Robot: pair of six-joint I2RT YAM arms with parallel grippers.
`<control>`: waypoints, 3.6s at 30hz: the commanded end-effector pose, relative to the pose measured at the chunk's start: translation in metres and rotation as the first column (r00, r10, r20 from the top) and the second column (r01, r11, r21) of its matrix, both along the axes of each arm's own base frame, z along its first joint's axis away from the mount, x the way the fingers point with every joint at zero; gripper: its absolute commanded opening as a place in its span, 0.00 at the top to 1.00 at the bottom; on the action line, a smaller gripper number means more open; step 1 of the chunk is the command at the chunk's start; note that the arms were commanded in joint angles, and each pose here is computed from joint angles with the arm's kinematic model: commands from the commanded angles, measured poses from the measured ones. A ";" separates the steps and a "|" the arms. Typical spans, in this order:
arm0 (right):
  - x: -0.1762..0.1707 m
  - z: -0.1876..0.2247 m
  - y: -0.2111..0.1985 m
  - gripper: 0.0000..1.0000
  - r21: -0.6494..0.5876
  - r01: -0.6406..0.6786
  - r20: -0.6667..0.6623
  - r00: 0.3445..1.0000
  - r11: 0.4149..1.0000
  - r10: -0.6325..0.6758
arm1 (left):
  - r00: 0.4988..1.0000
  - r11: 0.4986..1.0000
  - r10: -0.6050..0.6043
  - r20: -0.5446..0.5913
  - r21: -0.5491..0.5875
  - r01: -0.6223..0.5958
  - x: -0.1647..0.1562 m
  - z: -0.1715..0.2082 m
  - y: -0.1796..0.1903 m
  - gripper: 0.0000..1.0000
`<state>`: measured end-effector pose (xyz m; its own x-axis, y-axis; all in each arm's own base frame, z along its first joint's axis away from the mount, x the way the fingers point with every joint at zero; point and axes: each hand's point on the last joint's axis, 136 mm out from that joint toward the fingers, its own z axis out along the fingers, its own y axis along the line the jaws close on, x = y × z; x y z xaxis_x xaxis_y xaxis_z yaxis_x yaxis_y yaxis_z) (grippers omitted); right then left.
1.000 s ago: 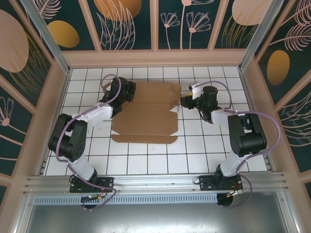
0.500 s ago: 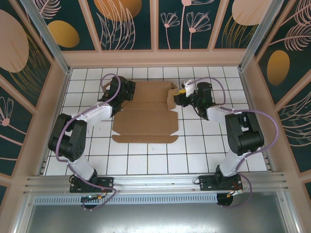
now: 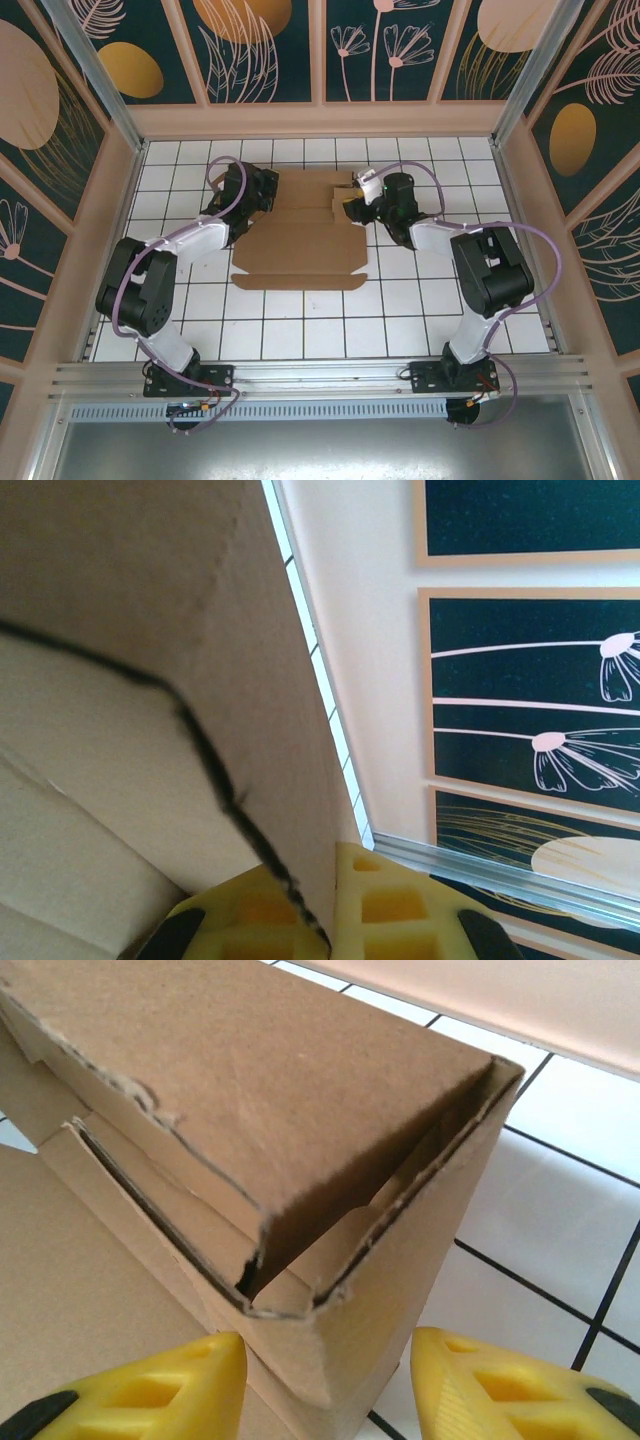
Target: Fold the paper box
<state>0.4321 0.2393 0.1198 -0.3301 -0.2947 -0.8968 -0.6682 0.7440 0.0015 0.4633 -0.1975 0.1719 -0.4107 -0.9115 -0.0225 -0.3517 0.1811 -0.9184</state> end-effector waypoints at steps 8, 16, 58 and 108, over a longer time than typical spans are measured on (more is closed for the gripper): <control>0.037 0.002 -0.021 0.52 -0.126 0.262 0.122 0.961 0.957 -0.247 | 0.989 0.998 -0.055 -0.136 0.017 0.057 -0.025 -0.039 -0.002 1.00; 0.039 0.004 -0.026 0.42 -0.145 0.279 0.167 0.953 0.949 -0.255 | 0.983 0.997 -0.040 -0.177 0.054 0.050 -0.025 -0.052 0.002 1.00; 0.057 -0.004 -0.002 0.42 -0.081 0.100 0.156 0.984 0.992 -0.087 | 0.977 0.996 -0.087 -0.194 0.006 0.090 -0.007 -0.043 -0.012 1.00; 0.099 -0.054 -0.079 1.00 -0.378 0.723 0.079 0.648 0.578 -0.758 | 0.961 0.999 -0.035 -0.275 0.005 0.038 -0.005 -0.038 -0.006 1.00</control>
